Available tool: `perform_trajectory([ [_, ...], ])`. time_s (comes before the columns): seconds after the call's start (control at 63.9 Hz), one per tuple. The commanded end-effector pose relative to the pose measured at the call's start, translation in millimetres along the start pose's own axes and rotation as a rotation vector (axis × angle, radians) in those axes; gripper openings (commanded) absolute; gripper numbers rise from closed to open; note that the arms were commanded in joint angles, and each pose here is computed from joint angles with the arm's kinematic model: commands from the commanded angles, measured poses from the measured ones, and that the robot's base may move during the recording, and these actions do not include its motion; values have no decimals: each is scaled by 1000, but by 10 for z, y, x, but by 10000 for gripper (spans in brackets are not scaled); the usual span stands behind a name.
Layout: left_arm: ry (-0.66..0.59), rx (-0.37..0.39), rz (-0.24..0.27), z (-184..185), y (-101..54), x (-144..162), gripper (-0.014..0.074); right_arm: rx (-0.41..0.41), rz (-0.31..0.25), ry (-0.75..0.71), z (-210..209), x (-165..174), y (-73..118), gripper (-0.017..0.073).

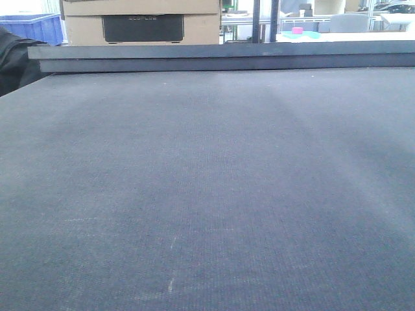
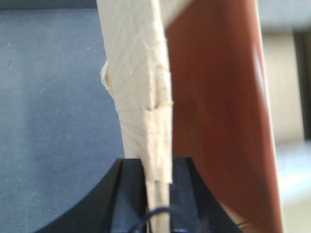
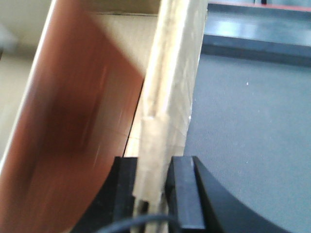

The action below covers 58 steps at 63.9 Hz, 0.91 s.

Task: Stack two boxes on right shelf middle
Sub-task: 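Lift the stacked boxes off the table with both grippers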

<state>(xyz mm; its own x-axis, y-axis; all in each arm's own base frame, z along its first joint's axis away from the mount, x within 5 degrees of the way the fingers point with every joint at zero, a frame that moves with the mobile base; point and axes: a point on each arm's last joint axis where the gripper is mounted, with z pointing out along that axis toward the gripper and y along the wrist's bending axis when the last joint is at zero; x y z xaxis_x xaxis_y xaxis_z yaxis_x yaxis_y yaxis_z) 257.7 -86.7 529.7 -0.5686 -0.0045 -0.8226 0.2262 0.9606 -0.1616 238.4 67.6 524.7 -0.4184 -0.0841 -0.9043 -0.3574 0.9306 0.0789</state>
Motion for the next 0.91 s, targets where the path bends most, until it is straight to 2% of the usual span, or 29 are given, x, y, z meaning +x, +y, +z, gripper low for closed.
perform_trajectory([
  [0.0,-47,-11,3,-96,17,-39,-111,44,-28,-58,-90,-62,-40,-160],
  [0.892,-47,-11,3,-98,17,-39,-111,44,-28,-58,-90,-62,-40,-162],
])
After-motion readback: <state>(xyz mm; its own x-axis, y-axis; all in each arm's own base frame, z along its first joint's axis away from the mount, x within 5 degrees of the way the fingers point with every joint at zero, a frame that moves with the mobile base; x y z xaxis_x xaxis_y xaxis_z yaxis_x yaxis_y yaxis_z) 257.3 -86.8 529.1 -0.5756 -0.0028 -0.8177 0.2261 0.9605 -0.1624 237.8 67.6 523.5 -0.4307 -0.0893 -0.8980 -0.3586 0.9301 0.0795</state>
